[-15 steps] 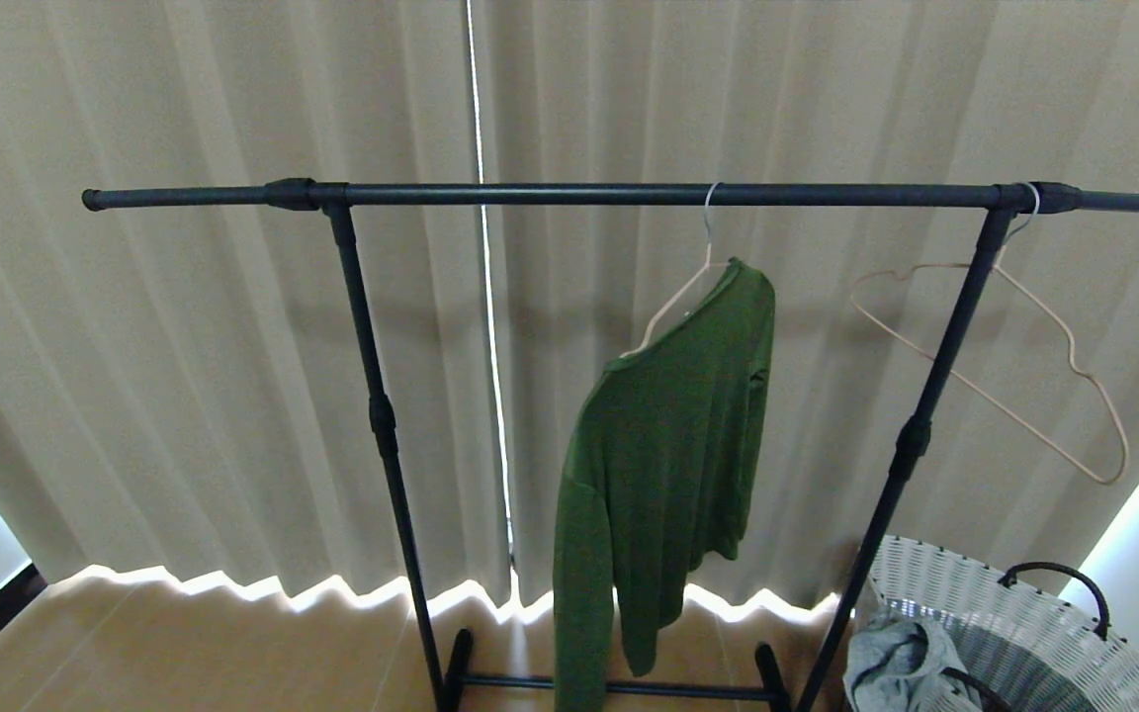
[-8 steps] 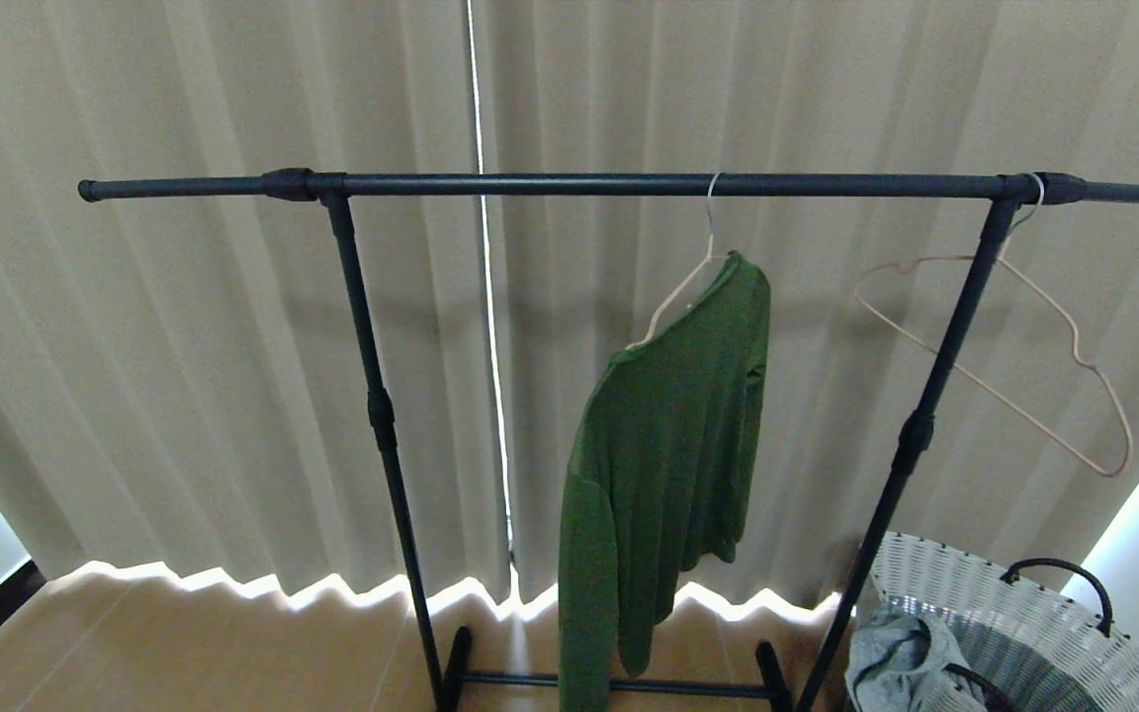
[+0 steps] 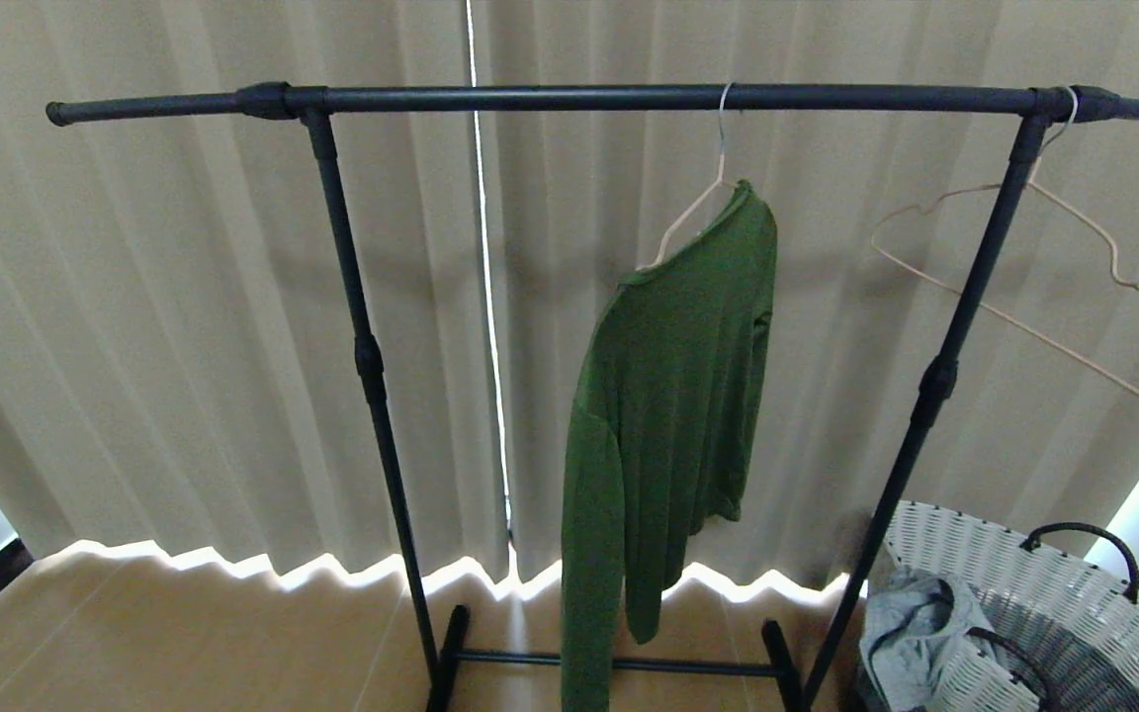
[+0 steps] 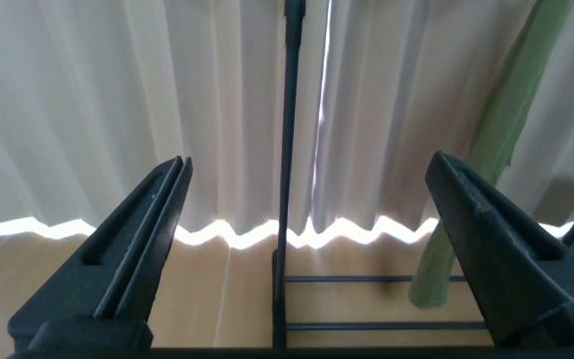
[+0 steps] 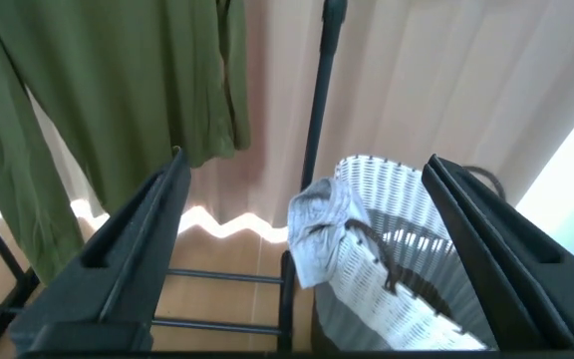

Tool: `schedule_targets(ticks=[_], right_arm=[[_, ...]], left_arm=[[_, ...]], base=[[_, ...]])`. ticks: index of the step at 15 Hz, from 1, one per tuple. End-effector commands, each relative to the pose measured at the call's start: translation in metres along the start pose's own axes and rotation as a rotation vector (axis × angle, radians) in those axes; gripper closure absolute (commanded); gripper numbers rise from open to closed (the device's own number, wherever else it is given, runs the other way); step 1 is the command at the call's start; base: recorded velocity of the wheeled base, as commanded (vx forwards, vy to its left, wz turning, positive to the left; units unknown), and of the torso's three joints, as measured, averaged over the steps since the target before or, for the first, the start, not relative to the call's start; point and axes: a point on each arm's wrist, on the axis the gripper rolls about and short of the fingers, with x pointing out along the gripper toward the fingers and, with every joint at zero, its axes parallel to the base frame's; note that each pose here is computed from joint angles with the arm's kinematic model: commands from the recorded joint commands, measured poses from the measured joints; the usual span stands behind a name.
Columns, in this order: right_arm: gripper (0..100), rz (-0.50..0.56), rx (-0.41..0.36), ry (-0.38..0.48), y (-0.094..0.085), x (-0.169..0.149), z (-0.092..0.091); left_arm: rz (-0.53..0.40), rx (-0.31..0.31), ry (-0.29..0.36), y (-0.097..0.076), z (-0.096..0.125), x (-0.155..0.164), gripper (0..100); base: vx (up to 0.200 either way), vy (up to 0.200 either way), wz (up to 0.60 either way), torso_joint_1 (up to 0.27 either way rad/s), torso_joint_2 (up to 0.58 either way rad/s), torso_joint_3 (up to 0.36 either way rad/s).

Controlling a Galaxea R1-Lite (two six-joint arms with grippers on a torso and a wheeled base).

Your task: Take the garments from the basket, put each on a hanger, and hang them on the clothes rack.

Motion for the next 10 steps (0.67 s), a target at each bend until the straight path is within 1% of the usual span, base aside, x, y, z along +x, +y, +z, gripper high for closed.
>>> schedule_targets(ticks=[1,4,8,10], right_arm=[[0,0.001,0.000,0.001,0.0000,0.0000,-0.0001],[0,0.001,0.000,0.001,0.0000,0.0000,-0.0001],[0,0.001,0.000,0.001,0.0000,0.0000,-0.0001],[0,0.001,0.000,0.001,0.0000,0.0000,-0.0001]], left_arm=[[0.000,0.000,0.000,0.0000,0.0000,0.0000,0],[0.000,0.000,0.000,0.0000,0.0000,0.0000,0],[0.000,0.000,0.000,0.0000,0.0000,0.0000,0],[0.000,0.000,0.000,0.0000,0.0000,0.0000,0]], base=[[0.000,0.000,0.00,-0.154,0.47,0.310],[0.000,0.000,0.00,-0.132,0.46,0.320],[0.000,0.000,0.00,-0.100,0.45,0.352],[0.000,0.000,0.00,-0.032,0.23,0.188]])
